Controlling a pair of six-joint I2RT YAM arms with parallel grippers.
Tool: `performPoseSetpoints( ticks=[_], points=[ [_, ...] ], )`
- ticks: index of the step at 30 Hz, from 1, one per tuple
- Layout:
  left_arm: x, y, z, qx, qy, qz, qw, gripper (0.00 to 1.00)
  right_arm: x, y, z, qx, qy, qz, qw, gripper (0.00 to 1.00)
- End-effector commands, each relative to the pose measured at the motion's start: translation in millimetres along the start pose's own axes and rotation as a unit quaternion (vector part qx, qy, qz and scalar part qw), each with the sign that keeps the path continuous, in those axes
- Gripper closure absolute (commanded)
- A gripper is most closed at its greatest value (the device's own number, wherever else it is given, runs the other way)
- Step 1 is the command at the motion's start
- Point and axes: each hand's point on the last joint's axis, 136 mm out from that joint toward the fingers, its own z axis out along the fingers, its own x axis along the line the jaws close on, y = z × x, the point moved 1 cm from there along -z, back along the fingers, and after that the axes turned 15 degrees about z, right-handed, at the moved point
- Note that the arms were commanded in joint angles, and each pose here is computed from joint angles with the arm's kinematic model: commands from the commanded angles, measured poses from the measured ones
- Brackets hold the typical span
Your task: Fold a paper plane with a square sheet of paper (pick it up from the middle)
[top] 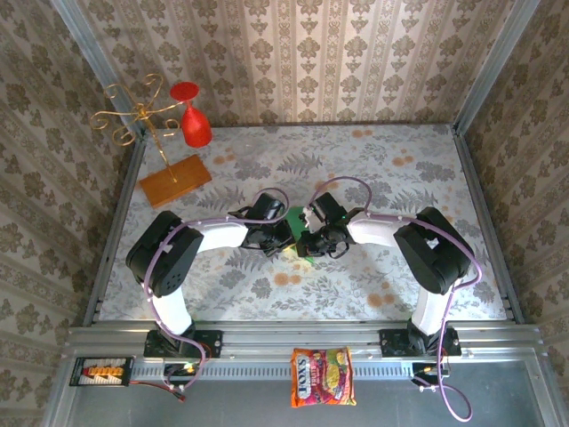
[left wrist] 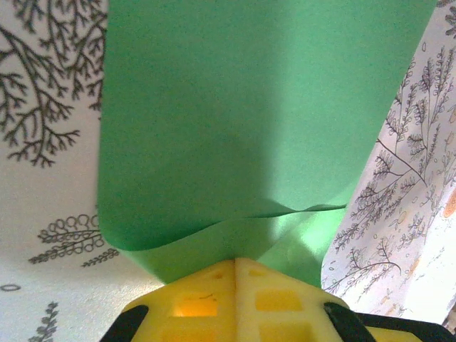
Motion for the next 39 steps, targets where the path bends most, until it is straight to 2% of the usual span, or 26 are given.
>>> performPoseSetpoints(
  ticks=[1, 19, 29, 39],
  points=[
    [18.9, -13.9, 8.6, 0.027, 0.022, -0.005, 0.999, 0.94, -9.4, -9.4, 7.6, 0.023, -0.012, 0.004, 1.000, 0.91],
    [32.3, -18.3, 7.5, 0.036, 0.050, -0.012, 0.998, 0.94, -26.9, -17.2, 12.5, 0.035, -0.028, 0.017, 0.999, 0.91],
    [46.3, -23.9, 8.3, 0.056, 0.090, -0.015, 0.994, 0.94, -20.7, -17.7, -17.4, 0.015, -0.005, 0.015, 1.000, 0.89],
    [47.5, -24.9, 9.8, 0.062, 0.095, -0.011, 0.993, 0.94, -39.9, -29.0, -9.9, 0.030, -0.028, 0.028, 0.999, 0.90]
  ],
)
